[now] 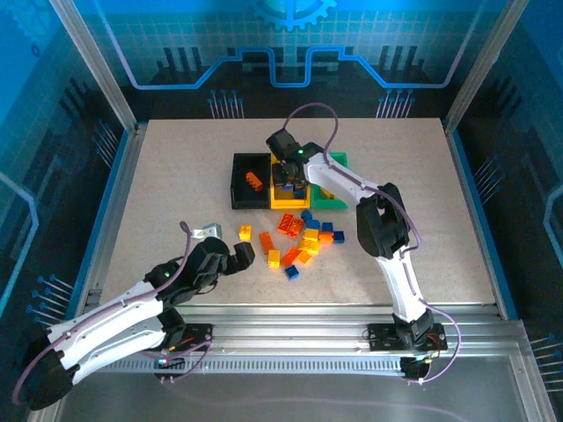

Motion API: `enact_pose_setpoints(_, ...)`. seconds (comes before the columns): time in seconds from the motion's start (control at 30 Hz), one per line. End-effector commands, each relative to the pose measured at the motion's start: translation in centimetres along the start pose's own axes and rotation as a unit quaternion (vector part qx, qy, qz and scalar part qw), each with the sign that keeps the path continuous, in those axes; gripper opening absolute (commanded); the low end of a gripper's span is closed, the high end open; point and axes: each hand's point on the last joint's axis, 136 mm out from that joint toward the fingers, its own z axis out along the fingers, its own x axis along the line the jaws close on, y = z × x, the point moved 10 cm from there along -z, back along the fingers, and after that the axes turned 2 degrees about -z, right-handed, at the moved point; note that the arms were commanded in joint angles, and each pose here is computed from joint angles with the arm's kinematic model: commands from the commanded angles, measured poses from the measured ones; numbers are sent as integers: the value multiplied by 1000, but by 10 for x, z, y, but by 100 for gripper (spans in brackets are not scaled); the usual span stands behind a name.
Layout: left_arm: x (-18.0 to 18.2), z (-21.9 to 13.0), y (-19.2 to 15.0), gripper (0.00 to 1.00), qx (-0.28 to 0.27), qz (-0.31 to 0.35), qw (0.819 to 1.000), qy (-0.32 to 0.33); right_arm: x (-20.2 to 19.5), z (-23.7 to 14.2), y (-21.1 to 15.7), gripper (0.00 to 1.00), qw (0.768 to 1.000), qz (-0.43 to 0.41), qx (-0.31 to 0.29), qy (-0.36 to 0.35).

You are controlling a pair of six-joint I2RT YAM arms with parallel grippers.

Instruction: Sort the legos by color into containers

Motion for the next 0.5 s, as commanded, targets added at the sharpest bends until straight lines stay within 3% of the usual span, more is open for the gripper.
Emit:
enact_pose_setpoints(0.0,-10,-5,8,99,-7,-2,1000,-23,-1,-16,9,55,1000,18,-5,7)
enact_pose_setpoints(0.23,-18,-6,11,99,-7,15,999,-49,-6,-74,7,63,996,31,-61,51)
enact_pose_setpoints(0.47,-43,9,11,96,46,69,994,-76,-30,-119,-45,64,991,41,-84,101)
